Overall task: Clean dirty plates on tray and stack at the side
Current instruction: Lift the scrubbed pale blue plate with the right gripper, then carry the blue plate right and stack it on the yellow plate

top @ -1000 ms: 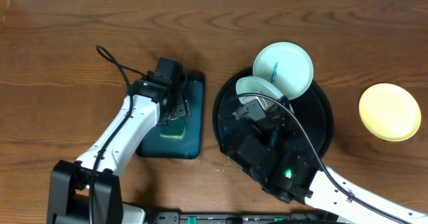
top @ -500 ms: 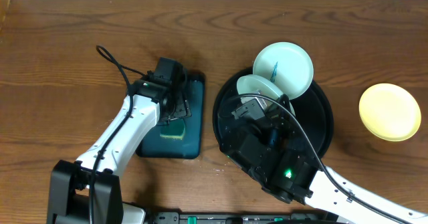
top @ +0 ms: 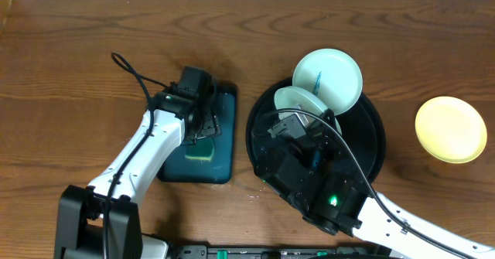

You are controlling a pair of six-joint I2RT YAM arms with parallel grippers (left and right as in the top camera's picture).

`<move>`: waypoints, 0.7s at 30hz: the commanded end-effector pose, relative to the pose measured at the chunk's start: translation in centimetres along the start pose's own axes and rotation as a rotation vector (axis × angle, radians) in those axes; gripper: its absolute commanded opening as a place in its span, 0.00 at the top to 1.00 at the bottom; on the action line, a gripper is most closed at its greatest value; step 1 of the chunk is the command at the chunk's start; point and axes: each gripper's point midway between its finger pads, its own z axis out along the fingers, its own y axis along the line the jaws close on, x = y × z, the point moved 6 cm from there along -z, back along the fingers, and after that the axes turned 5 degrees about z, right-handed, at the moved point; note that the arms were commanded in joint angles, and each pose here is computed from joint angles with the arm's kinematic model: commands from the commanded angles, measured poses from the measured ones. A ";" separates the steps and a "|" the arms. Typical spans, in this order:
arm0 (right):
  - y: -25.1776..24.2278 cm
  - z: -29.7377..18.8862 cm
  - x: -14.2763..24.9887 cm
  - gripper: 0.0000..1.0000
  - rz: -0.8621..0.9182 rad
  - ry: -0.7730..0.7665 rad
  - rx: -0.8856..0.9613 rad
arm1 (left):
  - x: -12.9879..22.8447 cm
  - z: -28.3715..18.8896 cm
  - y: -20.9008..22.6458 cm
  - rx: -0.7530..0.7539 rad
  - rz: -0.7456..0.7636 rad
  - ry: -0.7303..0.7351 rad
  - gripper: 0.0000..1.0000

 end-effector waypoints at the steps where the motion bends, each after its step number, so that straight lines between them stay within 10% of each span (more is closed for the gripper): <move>1: -0.6 -0.3 -0.5 0.99 0.022 -0.014 0.032 | 0.0 0.1 0.2 -0.010 -0.003 0.001 0.19; 15: -0.9 1.9 0.5 0.99 0.189 0.066 -0.009 | 0.0 0.1 0.2 -0.010 -0.003 0.001 0.19; 21: -1.9 7.9 5.8 0.99 0.428 0.394 -0.225 | 0.0 0.1 0.2 -0.010 -0.003 0.001 0.18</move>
